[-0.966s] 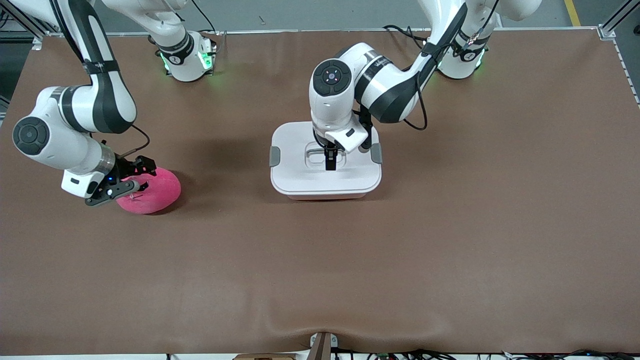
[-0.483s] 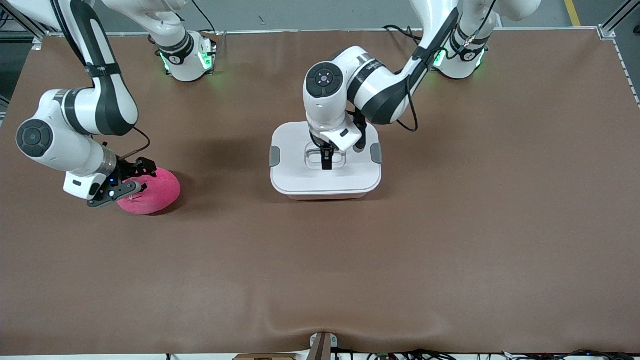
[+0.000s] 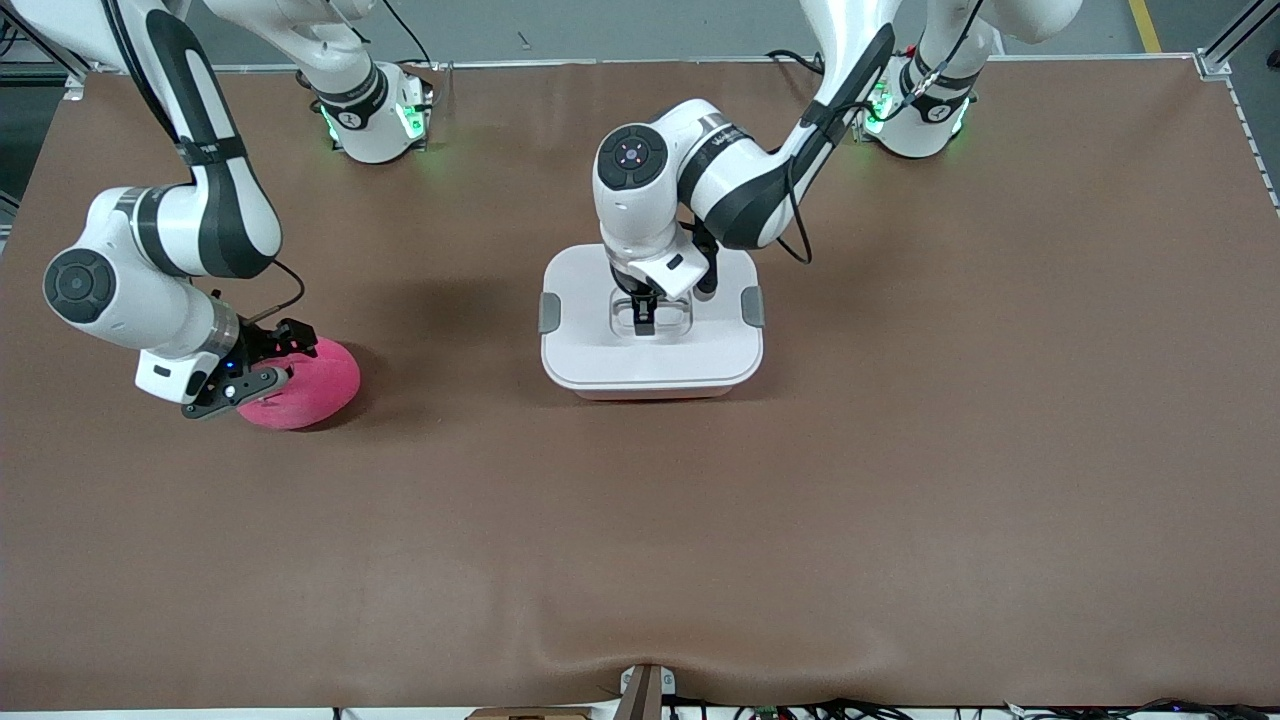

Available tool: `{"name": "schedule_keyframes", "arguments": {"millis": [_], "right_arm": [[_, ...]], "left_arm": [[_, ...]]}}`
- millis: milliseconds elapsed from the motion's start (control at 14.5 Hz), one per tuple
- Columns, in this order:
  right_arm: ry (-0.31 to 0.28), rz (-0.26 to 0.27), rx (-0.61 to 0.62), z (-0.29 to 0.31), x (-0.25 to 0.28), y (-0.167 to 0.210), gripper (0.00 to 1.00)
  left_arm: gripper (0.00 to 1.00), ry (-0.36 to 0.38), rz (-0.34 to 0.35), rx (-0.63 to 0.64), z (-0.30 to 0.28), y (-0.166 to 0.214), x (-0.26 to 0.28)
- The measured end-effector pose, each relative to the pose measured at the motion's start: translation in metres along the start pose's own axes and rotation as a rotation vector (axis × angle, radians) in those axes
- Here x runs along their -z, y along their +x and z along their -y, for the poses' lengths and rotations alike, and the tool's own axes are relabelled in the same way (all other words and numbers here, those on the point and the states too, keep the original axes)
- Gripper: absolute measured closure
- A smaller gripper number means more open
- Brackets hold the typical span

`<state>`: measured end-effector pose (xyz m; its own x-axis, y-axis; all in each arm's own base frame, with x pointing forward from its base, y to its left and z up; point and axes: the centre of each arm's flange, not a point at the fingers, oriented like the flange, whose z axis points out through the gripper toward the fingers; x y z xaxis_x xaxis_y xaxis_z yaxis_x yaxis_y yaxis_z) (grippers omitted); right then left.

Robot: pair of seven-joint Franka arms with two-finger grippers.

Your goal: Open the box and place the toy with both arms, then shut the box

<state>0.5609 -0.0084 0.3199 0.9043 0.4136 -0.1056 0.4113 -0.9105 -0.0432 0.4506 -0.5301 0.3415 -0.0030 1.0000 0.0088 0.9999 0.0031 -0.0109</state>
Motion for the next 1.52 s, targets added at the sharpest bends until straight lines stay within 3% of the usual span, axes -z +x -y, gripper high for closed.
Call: {"name": "schedule_keyframes", "arguments": {"millis": [276, 414, 552, 621, 897, 966, 1103, 1172, 1241, 1517], "right_arm": [[0.003, 0.008, 0.023, -0.004, -0.004, -0.002, 0.0], [0.006, 0.014, 0.046, -0.007, -0.006, -0.004, 0.0], [0.008, 0.017, 0.064, -0.008, -0.006, -0.004, 0.0], [0.009, 0.018, 0.073, -0.008, -0.006, -0.004, 0.07], [0.01, 0.02, 0.085, -0.008, -0.006, -0.005, 0.52], [0.01, 0.02, 0.085, -0.008, -0.006, -0.005, 0.62], [0.009, 0.02, 0.085, -0.008, -0.006, -0.004, 0.78], [0.009, 0.019, 0.085, -0.008, -0.006, -0.004, 0.84], [0.008, 0.017, 0.087, -0.008, -0.005, -0.004, 0.84], [0.001, 0.006, 0.152, -0.01, 0.001, -0.001, 0.87]], "left_arm": [[0.23, -0.012, 0.007, 0.017, -0.007, 0.011, 0.014], [0.42, -0.016, 0.011, 0.027, -0.009, 0.017, 0.02], [0.47, -0.016, 0.011, 0.03, -0.01, 0.02, 0.022], [0.49, -0.014, 0.009, 0.028, -0.009, 0.02, 0.02], [0.5, -0.008, 0.004, 0.013, 0.0, 0.015, 0.009], [0.53, -0.009, 0.006, 0.012, 0.001, 0.014, 0.009], [0.71, -0.011, 0.007, 0.014, 0.0, 0.015, 0.009], [0.84, -0.011, 0.007, 0.014, 0.0, 0.015, 0.009], [0.93, -0.01, 0.007, 0.013, 0.0, 0.015, 0.009], [0.93, -0.01, 0.007, 0.012, 0.001, 0.014, 0.009]]}}
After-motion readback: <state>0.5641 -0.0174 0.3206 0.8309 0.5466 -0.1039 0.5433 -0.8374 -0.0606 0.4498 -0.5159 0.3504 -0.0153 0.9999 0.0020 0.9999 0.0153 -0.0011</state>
